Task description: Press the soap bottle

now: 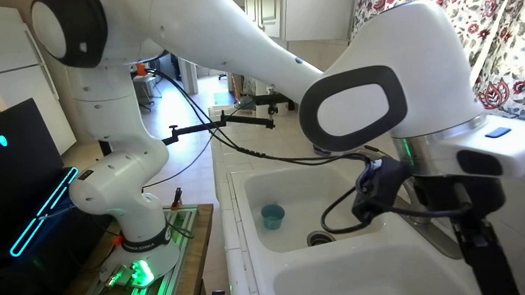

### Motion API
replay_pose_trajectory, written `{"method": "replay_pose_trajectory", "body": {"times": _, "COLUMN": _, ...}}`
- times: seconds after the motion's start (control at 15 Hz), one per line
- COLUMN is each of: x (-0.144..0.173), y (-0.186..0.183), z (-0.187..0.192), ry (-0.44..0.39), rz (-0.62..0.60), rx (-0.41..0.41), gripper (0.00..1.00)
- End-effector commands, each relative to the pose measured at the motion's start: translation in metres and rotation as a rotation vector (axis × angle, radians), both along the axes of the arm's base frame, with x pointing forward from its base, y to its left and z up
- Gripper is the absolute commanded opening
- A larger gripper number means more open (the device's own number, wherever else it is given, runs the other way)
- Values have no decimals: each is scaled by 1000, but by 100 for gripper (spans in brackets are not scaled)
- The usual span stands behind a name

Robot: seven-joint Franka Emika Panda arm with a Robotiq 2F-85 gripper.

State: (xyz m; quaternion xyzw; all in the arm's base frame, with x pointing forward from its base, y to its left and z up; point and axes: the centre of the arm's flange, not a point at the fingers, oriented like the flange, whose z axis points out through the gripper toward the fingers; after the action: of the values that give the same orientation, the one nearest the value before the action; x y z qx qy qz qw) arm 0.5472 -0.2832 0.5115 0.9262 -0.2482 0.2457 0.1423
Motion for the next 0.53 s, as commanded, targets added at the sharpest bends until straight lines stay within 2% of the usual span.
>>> {"method": "replay_pose_trajectory", "body": {"times": 0.0, "x": 54, "y": -26, "z": 15, "ry": -29, "rz": -92, "rx": -17, "gripper": 100}}
{"method": "replay_pose_trajectory", "body": {"times": 0.07, "x": 61, "y": -29, "z": 16, "ry": -35, "rz": -103, "rx": -22, "gripper": 100}}
{"method": "replay_pose_trajectory", "body": {"times": 0.13, "x": 28, "y": -18, "z": 8, "ry": -33, "rz": -57, "rx": -13, "gripper": 100}}
{"method": "replay_pose_trajectory", "body": {"times": 0.47, "x": 47, "y": -25, "z": 9, "ry": -39, "rz": -75, "rx": -24, "gripper": 100}}
